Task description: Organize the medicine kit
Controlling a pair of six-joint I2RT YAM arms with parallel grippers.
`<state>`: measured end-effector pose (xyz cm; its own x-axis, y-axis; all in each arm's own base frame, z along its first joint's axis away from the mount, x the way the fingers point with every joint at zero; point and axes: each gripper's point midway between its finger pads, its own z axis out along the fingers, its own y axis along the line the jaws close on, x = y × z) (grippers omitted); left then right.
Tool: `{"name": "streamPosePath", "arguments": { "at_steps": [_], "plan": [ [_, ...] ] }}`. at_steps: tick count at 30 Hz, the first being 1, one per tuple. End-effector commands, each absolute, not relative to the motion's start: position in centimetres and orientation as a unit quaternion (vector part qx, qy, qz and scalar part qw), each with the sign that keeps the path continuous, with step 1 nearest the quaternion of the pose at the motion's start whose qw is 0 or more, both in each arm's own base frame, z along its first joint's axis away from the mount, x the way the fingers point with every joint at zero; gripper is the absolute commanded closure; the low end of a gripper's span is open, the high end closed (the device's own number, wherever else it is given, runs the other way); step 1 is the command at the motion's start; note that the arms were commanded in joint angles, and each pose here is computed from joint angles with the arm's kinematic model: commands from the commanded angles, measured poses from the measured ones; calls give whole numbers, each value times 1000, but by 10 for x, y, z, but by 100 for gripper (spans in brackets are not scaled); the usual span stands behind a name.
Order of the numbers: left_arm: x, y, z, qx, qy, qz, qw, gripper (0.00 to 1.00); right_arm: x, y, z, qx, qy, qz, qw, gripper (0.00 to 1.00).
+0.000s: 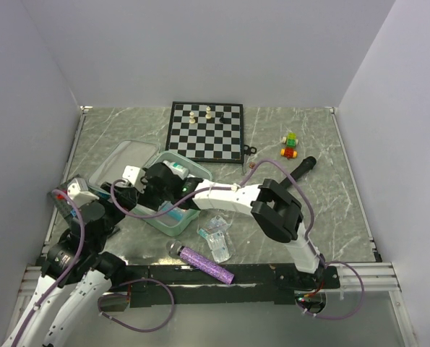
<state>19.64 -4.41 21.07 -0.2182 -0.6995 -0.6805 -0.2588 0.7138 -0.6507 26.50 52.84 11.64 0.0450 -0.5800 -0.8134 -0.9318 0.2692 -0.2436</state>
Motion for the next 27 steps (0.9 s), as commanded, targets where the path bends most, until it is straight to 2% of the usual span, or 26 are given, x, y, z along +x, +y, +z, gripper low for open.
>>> {"name": "streamPosePath", "arguments": {
  "at_steps": [1,3,5,9,11,17,27],
  "plan": [
    [201,-57,248,-314,716,-270,561,2,250,528,182,-534,640,236,500,29],
    [201,-56,247,-315,716,-269,562,2,249,522,194,-508,644,251,515,31],
    [202,-57,247,-315,717,-268,562,2,253,514,197,-482,659,269,511,37],
    [203,-58,245,-313,720,-267,558,2,272,509,173,-446,714,280,462,61],
    [204,-59,244,-313,723,-265,557,2,278,509,157,-442,732,274,441,67],
    [207,-60,242,-313,725,-262,554,2,289,516,129,-436,752,288,402,74],
    [211,-63,240,-308,732,-258,551,2,268,524,91,-440,766,324,339,83]
  ]
}}
